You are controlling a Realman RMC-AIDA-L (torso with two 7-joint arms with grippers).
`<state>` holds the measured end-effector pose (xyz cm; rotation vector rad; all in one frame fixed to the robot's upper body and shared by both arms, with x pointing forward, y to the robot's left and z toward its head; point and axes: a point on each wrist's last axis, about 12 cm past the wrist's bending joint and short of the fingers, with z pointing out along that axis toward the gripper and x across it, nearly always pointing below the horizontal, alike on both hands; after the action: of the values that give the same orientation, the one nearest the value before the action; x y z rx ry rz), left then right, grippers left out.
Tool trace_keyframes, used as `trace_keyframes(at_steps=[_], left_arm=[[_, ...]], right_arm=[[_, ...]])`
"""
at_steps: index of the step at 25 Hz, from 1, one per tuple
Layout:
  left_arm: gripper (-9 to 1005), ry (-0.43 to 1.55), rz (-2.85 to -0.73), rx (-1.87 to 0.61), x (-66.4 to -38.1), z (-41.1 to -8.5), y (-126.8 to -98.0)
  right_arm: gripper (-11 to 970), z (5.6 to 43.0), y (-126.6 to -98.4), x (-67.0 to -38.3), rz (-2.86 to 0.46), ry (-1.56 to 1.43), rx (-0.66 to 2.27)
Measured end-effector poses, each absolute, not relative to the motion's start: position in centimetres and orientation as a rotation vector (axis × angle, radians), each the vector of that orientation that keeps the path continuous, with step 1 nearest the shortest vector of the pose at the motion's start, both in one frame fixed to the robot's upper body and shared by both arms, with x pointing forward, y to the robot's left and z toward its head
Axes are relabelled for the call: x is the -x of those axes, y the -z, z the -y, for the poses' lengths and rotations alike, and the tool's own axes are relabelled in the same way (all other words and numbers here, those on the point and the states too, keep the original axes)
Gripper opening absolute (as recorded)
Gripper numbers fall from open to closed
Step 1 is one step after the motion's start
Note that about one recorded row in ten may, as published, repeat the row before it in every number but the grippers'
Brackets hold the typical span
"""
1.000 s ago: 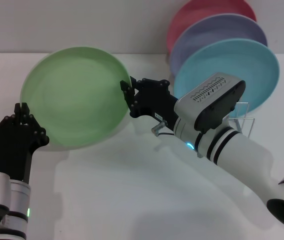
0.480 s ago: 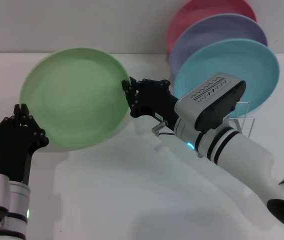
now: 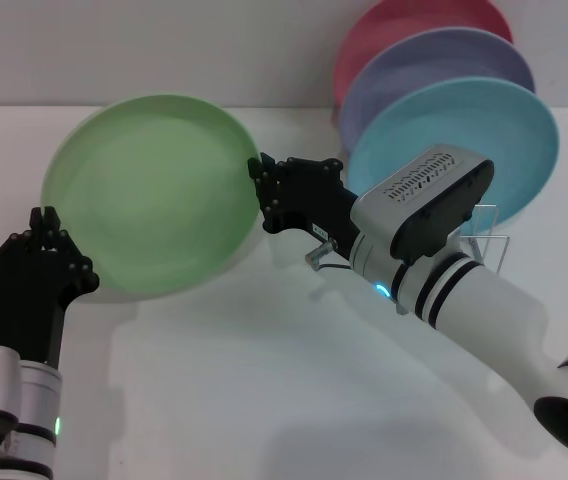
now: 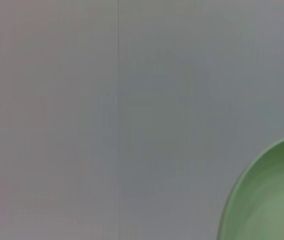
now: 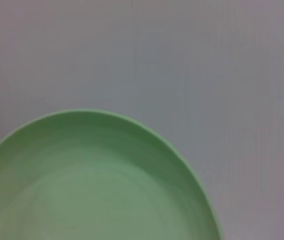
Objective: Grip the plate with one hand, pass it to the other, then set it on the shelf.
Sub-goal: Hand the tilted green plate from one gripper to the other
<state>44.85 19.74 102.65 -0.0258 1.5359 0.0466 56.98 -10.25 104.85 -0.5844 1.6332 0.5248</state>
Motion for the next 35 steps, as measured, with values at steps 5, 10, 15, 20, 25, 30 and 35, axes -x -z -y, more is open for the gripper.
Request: trace_keyframes(at_steps=[5, 10, 15, 20, 25, 30, 35], left_arm=[[31, -0.045, -1.538, 0.025, -44.86, -19.74, -102.62], [31, -0.046, -1.54, 0.027, -44.87, -19.77, -102.59], [31, -0.046, -1.543, 0.032, -44.87, -19.8, -102.56], [31, -0.039, -1.543, 0.037, -44.93, -19.78, -102.58], [31, -0.025, -1.552, 0.021, -45.06, -19.54, -102.51], [31, -0.016, -1.545, 0.004, -45.07, -19.34, -102.58], [31, -0.002, -1.546, 0.02, -45.03, -19.57, -102.54]], right_arm=[[44, 10.25, -104.84, -56.99, -1.634, -0.524, 0.585], [39, 10.24, -104.83, -56.97, -1.634, -0.524, 0.587], [30, 10.24, -104.81, -56.93, -1.633, -0.524, 0.59], [19, 10.25, -104.78, -56.86, -1.63, -0.524, 0.593], [17, 10.34, -104.74, -56.83, -1.63, -0.522, 0.591], [17, 10.43, -104.69, -56.81, -1.632, -0.521, 0.587], [16, 10.38, -104.68, -56.73, -1.63, -0.522, 0.59]])
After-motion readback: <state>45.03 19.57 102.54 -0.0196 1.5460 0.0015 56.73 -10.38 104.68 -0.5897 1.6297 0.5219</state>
